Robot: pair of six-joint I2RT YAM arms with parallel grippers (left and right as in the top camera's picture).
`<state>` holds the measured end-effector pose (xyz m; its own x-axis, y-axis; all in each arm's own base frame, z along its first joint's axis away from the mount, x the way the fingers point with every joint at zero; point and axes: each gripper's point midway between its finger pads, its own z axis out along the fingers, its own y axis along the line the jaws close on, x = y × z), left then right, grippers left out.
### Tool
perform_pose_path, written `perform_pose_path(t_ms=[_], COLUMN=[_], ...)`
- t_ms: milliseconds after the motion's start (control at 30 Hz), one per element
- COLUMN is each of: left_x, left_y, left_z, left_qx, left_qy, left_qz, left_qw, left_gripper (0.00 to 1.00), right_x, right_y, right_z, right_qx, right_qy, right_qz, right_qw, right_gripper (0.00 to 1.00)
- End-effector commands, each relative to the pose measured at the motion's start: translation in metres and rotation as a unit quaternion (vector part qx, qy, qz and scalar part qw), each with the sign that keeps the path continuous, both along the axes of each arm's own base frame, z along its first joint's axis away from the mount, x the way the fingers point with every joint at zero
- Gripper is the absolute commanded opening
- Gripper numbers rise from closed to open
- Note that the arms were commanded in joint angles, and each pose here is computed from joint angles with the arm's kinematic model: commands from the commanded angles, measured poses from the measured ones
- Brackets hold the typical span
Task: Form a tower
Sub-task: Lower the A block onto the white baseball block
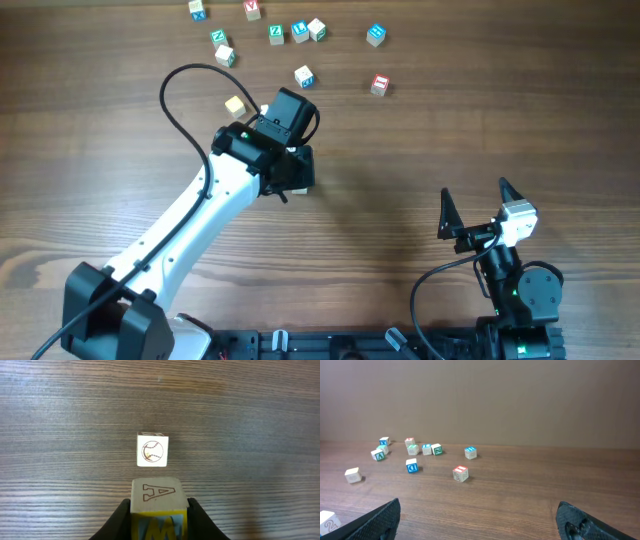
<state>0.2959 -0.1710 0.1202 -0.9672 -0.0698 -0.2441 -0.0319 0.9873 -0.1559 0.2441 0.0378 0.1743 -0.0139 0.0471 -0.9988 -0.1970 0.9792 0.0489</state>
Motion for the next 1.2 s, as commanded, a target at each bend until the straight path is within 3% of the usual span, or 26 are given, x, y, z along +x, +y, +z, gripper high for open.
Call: perform_pose_path(t_ms=[0, 833, 1167], left_x=[-0.001, 0.003, 0.011], left_y=[0.004, 0.002, -0.004], left_z=[-0.011, -0.021, -0.048], left_qx=[0.015, 0.016, 0.022], left_qy=[0.010, 0.017, 0.011], left_qz=[0.018, 0.028, 0.009], left_qw=[1.000, 0.999, 1.000], left_gripper=[0.22, 0.22, 0.25], right_x=[0.000, 0.000, 0.000], right_y=[-0.001, -0.001, -0.001], right_z=[0.002, 0.002, 0.002], right_qx=[0.004, 0.003, 0.003], right_qy=[-0.004, -0.004, -0.004], right_qz=[-0.004, -0.005, -0.005], right_qw=[1.000, 1.000, 1.000], right_gripper=[1.00, 1.00, 1.00])
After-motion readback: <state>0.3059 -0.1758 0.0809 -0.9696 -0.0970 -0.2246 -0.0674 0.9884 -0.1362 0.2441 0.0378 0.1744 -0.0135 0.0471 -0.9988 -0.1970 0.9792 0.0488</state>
